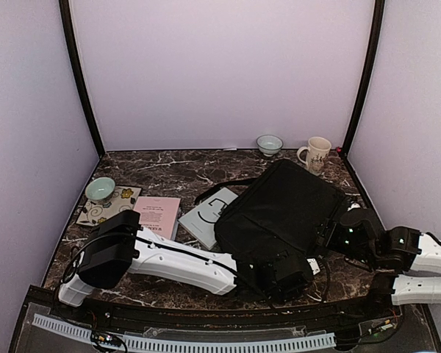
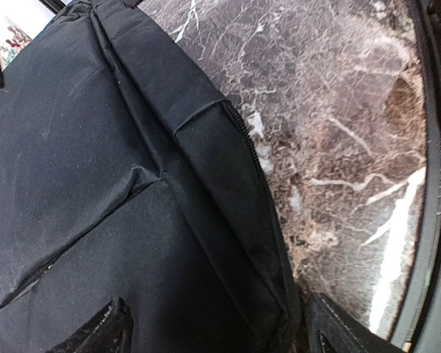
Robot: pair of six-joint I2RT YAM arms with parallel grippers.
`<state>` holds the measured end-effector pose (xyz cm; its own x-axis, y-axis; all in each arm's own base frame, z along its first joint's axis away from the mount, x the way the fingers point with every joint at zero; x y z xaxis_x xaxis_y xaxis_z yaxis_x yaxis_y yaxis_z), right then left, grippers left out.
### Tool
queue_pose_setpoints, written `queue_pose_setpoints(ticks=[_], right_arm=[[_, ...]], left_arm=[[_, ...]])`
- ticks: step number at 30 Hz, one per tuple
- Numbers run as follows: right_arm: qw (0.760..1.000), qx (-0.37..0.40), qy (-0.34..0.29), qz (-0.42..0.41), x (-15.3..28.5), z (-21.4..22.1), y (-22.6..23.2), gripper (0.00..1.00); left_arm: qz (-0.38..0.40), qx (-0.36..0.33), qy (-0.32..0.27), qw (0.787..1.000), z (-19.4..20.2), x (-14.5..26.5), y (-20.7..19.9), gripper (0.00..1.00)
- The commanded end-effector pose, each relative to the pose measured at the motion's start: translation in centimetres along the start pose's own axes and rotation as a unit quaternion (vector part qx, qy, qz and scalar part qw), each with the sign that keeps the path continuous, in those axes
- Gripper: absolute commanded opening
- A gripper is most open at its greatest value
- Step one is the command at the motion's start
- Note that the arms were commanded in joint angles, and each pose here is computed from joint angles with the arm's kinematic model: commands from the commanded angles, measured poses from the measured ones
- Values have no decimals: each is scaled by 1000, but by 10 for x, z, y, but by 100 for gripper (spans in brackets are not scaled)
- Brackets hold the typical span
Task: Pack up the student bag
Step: Pick up the student bag from the center of the board.
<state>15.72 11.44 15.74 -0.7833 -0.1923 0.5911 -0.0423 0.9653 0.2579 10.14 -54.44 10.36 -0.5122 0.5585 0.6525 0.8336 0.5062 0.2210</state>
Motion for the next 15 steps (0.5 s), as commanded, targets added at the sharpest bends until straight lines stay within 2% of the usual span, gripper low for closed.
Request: queue_pose_setpoints(ticks=[1, 9, 15], right_arm=[[1000, -3, -11, -11, 0, 0, 2, 81], [1000, 3, -5, -15, -4, 3, 4, 81], [1000, 11, 2, -16, -7, 6, 6, 81]], left_arm=[[-41, -19, -2, 999, -2, 0, 5, 81], [-73, -25, -10, 997, -8, 1, 11, 69], [-56, -26, -14, 998, -23, 12, 6, 69]])
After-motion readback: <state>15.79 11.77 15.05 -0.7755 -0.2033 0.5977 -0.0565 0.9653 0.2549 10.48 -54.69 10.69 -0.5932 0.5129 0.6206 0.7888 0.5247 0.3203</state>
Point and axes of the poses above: each gripper's point midway between its finger pads, its own x axis back along the fingers, its own y axis along the line the jaws close on, z = x × y, the point moved 6 cm from there along x, back along the fingers, and after that the axes turned 13 degrees about x, right-handed, at the moved point
